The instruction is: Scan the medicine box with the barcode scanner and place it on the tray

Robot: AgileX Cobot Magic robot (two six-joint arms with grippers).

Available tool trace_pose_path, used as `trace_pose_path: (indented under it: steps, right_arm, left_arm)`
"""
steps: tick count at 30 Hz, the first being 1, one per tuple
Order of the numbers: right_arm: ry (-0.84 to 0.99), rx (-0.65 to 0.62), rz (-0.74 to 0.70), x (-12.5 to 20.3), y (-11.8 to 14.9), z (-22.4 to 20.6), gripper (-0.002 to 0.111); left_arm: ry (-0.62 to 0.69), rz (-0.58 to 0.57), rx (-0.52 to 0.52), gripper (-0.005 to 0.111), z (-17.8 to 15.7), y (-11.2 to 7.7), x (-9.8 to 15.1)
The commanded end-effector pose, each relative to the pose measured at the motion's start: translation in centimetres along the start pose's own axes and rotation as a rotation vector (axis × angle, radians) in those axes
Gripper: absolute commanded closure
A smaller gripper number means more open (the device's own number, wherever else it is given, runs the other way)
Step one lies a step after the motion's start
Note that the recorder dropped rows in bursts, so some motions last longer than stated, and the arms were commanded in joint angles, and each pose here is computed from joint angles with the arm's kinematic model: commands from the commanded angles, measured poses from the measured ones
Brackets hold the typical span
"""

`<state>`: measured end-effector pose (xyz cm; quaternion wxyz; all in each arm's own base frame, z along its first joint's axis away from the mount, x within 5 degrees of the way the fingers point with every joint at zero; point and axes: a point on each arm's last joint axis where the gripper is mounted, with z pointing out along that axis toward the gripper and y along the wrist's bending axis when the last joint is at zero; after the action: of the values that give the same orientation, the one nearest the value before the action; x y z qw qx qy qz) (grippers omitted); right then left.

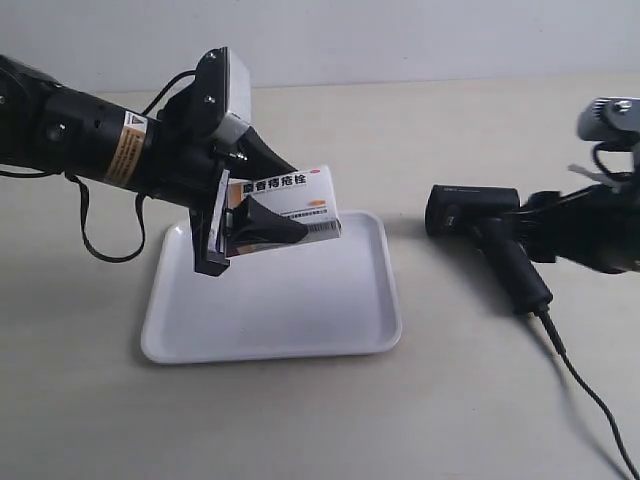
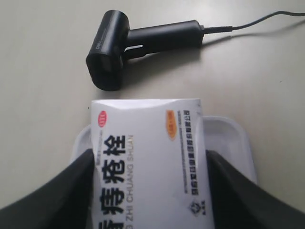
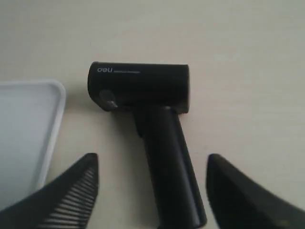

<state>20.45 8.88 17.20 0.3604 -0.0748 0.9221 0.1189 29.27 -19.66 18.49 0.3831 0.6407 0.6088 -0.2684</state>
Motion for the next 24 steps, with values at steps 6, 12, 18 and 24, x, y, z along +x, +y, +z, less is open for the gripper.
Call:
trace_pose_path:
  steps: [6, 12, 18, 24]
  right_arm:
    - [0.167, 0.027, -0.208, -1.7, 0.3, 9.0, 0.009]
    - [0.154, 0.049, -0.269, -2.3, -0.5, 12.2, 0.021]
    - [0.186, 0.035, -0.36, -2.2, -0.4, 12.0, 0.073]
    - [0.212, -0.017, -0.434, -3.9, 0.5, 8.2, 0.108]
  left_arm:
    - [0.006, -0.076, 0.024, 0.107, 0.8, 0.0, 0.6]
    - [0.018, -0.093, 0.039, 0.107, 1.4, -0.2, 1.3]
    - [0.064, -0.114, 0.017, 0.107, 1.6, -0.4, 2.3]
    - [0.095, -0.129, 0.0, 0.107, 1.6, -0.6, 3.0]
